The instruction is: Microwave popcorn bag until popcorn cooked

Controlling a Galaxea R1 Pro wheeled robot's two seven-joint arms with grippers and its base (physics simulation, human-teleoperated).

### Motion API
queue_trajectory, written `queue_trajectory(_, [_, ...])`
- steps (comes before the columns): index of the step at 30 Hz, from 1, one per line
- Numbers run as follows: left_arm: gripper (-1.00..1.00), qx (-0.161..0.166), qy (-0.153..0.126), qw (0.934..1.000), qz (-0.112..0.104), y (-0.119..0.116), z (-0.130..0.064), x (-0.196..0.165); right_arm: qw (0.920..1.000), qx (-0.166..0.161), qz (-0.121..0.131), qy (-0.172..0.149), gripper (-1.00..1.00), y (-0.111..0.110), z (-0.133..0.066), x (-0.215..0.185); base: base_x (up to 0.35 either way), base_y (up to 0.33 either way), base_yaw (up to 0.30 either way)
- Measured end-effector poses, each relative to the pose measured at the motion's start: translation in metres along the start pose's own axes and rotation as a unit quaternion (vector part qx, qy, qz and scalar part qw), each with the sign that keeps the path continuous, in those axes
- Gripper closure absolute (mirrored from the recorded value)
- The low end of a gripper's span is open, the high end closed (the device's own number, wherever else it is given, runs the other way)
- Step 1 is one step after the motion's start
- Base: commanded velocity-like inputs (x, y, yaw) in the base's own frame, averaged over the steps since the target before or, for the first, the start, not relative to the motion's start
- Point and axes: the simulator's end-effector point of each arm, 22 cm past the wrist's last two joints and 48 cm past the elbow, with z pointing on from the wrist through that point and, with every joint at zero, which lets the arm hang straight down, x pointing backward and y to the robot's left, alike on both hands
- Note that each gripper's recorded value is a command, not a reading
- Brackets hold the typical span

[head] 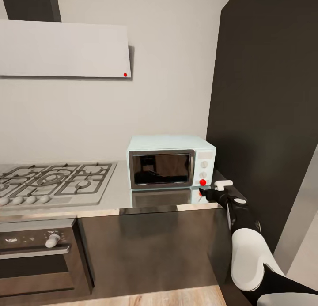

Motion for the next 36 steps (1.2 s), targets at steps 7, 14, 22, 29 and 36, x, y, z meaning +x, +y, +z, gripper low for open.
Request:
queue_trajectory(7, [-1.0, 0.0, 0.0, 1.0, -0.001, 0.001, 0.0, 0.0, 1.0, 0.004, -0.002, -0.002, 1.0, -0.004, -0.001, -0.002, 0.0, 0.0, 0.0])
queue_trajectory(14, [-1.0, -0.003, -0.001, 1.0, -0.002, 0.004, 0.0, -0.002, 1.0, 0.003, -0.002, -0.002, 1.0, -0.002, -0.001, -0.002, 0.278, 0.0, 0.0])
queue_trajectory(22, [-1.0, -0.002, 0.0, 1.0, -0.002, 0.003, 0.001, -0.002, 1.0, 0.0, 0.003, 0.004, 1.0, 0.0, 0.0, 0.002, 0.031, 0.0, 0.0])
queue_trajectory(29, [-1.0, -0.002, 0.0, 1.0, -0.002, 0.003, 0.0, -0.002, 0.9999, 0.003, -0.006, 0.01, 1.0, -0.001, 0.0, 0.005, 0.01, 0.0, 0.0])
queue_trajectory(36, [-1.0, -0.001, -0.003, 1.0, -0.002, 0.005, -0.002, -0.002, 0.9999, -0.005, -0.004, 0.01, 1.0, 0.002, -0.009, 0.009, 0.277, 0.0, 0.0])
